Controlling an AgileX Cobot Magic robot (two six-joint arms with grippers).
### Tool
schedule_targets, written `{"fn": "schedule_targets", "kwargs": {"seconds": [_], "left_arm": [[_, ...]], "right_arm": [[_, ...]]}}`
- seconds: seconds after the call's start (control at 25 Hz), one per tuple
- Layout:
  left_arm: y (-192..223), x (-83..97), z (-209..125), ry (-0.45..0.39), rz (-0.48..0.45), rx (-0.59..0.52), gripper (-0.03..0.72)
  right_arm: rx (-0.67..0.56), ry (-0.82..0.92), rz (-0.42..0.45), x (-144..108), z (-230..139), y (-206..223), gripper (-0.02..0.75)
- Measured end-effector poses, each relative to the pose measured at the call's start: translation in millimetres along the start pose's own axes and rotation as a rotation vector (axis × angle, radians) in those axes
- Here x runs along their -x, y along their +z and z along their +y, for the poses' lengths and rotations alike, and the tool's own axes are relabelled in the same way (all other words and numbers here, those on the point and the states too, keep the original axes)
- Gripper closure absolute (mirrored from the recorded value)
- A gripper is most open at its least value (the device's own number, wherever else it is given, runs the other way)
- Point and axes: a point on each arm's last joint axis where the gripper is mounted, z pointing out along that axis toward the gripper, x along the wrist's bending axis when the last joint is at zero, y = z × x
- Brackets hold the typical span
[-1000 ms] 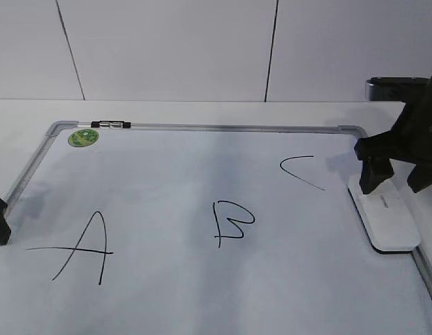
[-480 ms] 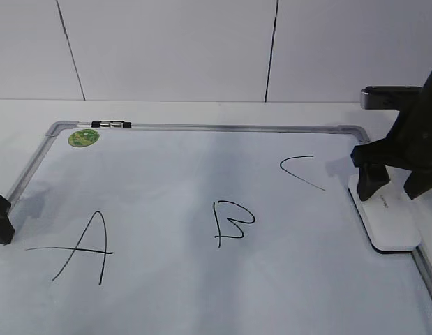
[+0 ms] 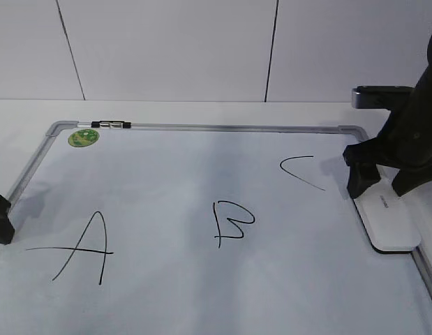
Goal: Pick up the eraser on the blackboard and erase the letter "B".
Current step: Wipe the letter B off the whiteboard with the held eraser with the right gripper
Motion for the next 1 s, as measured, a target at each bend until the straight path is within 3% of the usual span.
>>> {"fn": "schedule_targets", "kwargs": {"seconds": [0.4,1.0], "left_arm": [[-0.2,0.1,0.2,0.0,-0.001,-0.002,0.148],[-0.2,0.1,0.2,0.0,-0.001,-0.002,0.148]], "right_arm": [[-0.009,0.038,-0.026,2.7,2.5,7.4,0.104],[-0.126,0.085,-0.029,3.7,-2.8,27.3,0.104]]}}
